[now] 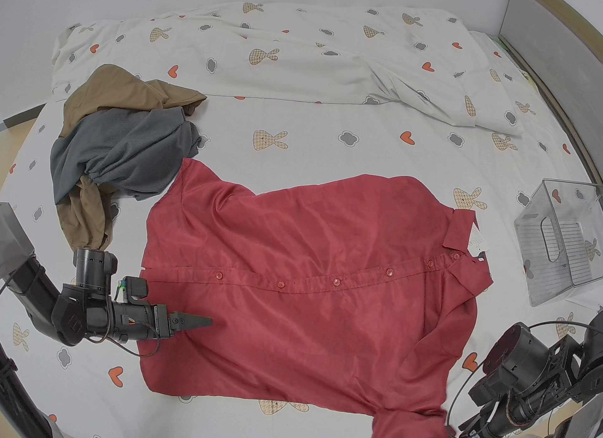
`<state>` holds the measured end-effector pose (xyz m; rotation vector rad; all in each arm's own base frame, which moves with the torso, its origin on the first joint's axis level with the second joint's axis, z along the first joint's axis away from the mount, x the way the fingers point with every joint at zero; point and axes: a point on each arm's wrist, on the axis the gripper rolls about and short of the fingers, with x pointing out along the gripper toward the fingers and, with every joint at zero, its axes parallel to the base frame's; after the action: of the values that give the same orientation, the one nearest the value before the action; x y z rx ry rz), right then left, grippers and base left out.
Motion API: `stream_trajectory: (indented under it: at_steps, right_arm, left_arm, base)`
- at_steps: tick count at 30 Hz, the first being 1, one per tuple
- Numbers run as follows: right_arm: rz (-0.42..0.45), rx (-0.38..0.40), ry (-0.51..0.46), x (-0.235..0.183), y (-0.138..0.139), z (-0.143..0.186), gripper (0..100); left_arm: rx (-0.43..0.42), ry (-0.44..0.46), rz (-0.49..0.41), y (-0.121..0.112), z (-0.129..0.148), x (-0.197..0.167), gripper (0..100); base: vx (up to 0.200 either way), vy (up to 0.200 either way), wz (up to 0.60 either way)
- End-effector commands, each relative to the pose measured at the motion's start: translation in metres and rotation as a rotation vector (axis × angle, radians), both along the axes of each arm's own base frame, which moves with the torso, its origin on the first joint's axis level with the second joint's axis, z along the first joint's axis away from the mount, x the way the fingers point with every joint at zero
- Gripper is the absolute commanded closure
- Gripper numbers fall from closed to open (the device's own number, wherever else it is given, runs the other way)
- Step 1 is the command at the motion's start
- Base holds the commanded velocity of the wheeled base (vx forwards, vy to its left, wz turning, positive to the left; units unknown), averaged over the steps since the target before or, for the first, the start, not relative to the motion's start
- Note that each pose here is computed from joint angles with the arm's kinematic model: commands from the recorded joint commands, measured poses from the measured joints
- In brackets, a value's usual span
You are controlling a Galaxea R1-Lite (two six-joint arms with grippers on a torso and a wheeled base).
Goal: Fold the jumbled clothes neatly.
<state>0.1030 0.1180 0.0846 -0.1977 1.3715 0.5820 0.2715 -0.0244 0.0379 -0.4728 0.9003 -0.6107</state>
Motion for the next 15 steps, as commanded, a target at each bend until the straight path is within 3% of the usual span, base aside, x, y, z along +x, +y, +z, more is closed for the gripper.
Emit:
stream_trajectory:
  at_steps: [1,9,12,15]
  right_arm:
    - [0.002,-0.006,0.002,-0.001,0.000,-0.001,0]
    - [-0.046,0.234,-0.216,-0.022,-0.032,0.046,0]
    - [-0.066,0.254,-0.234,-0.022,-0.035,0.049,0]
    - [-0.100,0.255,-0.241,-0.019,-0.037,0.049,0]
  left_arm:
    - [0.001,-0.003,0.004,0.001,0.003,-0.004,0]
    - [0.001,-0.066,0.066,0.016,0.033,-0.062,0]
    - [0.002,-0.066,0.088,0.019,0.037,-0.080,0]
    - [0.005,-0.007,0.115,0.024,0.036,-0.100,0]
  base:
    - [0.000,0.000,0.00]
    - [0.000,0.000,0.00]
    - [0.000,0.000,0.00]
    - [0.000,0.000,0.00]
